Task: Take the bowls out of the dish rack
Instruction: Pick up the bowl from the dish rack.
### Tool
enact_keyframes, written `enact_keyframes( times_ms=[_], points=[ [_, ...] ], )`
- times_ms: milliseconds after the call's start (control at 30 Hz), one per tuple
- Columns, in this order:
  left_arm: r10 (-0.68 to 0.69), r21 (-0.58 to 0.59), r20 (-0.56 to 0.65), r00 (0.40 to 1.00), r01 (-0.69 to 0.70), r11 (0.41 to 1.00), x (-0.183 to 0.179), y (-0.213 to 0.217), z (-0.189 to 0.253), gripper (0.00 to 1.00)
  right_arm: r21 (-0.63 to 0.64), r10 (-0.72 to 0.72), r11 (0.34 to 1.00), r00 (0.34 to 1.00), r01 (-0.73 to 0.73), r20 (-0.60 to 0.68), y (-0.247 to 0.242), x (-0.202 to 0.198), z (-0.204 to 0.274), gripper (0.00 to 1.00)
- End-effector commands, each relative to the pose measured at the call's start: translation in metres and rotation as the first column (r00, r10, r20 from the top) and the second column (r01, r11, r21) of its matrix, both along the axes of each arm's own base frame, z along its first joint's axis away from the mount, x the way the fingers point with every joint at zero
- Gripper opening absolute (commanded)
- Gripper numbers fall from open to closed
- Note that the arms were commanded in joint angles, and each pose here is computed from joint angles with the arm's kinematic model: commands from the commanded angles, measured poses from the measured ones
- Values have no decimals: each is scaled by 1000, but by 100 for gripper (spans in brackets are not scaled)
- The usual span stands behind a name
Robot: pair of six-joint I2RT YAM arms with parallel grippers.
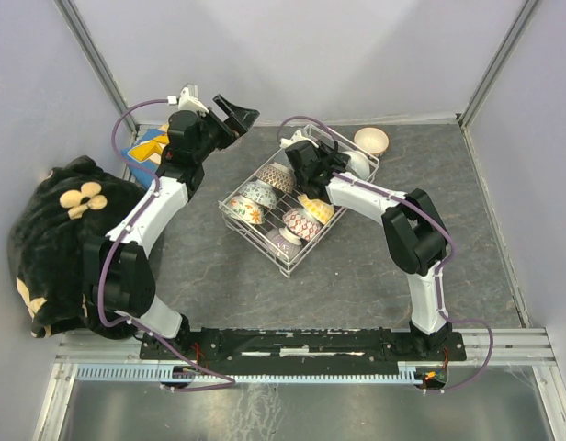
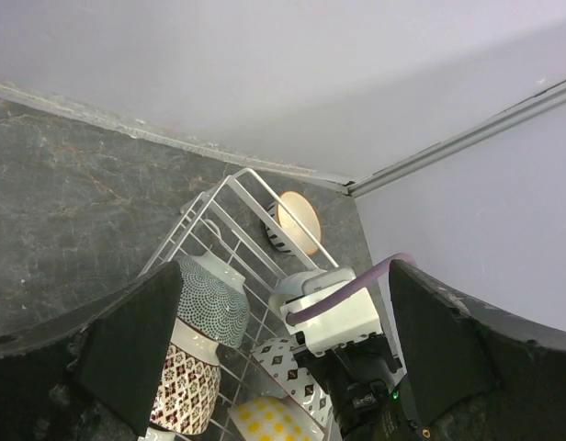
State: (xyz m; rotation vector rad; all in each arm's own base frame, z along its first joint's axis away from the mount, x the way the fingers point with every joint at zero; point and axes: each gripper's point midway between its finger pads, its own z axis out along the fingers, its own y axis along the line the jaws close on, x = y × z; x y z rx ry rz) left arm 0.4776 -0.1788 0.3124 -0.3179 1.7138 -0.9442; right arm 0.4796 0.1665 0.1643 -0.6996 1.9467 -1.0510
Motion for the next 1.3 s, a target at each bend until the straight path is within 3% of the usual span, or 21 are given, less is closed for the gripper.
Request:
enact_keyframes(
  times_ms=[0,600,1000,1267],
  points=[
    [4,-29,105,994,-1,1000,-11,6,41,99,18,-114,993,989,113,98,-34,6,22,36],
    [10,-35,105,994,-6,999,-13,8,40,99,-44,-103,993,989,108,105,-39,8,10,45],
    [5,-39,102,995,-1,999,-12,7,38,99,-45,-113,992,985,120,128,-48,9,12,34],
    [3,-39,103,995,1,999,-11,6,39,99,-41,-122,991,980,130,158,-50,8,19,33]
  ],
)
